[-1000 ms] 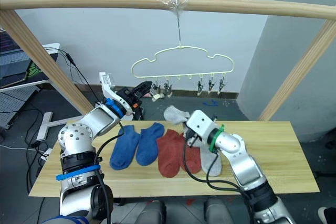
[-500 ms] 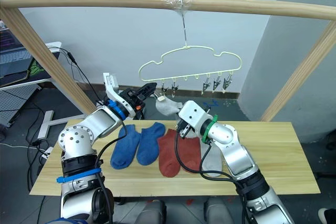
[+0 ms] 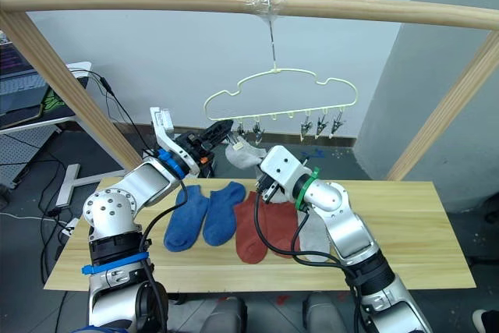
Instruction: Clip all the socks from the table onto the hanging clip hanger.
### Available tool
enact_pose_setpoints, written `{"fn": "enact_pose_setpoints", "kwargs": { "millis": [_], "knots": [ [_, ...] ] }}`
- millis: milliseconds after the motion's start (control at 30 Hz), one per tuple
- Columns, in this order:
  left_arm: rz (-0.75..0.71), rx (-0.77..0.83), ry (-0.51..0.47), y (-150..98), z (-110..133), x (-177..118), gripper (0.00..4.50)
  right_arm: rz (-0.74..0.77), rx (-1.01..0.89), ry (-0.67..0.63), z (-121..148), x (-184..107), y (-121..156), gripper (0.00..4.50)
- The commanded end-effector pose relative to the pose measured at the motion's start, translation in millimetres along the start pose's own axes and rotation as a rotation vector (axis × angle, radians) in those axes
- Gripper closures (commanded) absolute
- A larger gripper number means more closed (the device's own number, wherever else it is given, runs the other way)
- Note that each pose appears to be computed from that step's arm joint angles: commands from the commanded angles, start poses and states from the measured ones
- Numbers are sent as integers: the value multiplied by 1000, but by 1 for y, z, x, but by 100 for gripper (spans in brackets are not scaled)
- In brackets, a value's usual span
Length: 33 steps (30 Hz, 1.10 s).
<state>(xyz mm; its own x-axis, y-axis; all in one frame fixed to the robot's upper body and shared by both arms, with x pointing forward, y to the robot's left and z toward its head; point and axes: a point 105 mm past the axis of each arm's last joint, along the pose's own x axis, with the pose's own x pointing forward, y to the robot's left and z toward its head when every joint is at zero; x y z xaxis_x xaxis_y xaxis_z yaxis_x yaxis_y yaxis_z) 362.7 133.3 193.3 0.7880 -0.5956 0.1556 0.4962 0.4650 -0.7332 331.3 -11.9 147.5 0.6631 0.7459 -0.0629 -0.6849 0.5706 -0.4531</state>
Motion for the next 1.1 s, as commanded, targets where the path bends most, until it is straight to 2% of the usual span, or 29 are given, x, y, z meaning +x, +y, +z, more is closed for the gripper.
{"fn": "enact_pose_setpoints", "kwargs": {
  "millis": [33, 233, 333, 433, 600, 733, 800, 933, 1033, 1100],
  "knots": [
    [-50, 32, -11, -13, 5, -2, 194, -5, 8, -36, 9, 1, -2, 450],
    [-15, 27, -1, -7, 2, -18, 8, 9, 47, -28, 4, 4, 0, 450],
    [18, 23, 5, -1, 0, -27, 3, 19, 71, -28, 3, 7, 3, 450],
    [89, 38, 6, 12, -1, -47, 3, 36, 180, -27, 2, 13, 7, 450],
    [84, 104, 5, 4, 11, -65, 3, 100, 399, -3, -4, 24, 17, 450],
    [95, 136, 1, 3, 16, -65, 0, 123, 625, -10, -4, 30, 22, 346],
    [90, 141, 3, 1, 16, -65, 0, 128, 639, -7, -4, 30, 22, 272],
    [81, 225, 79, -5, 3, -68, 0, 122, 635, 24, -11, 27, 20, 124],
    [103, 388, 178, -5, -13, -68, 0, 88, 566, 61, -24, 15, 12, 17],
    [96, 522, 258, -4, -31, -67, 0, 68, 504, 83, -32, 4, 7, 7]
  ]
}}
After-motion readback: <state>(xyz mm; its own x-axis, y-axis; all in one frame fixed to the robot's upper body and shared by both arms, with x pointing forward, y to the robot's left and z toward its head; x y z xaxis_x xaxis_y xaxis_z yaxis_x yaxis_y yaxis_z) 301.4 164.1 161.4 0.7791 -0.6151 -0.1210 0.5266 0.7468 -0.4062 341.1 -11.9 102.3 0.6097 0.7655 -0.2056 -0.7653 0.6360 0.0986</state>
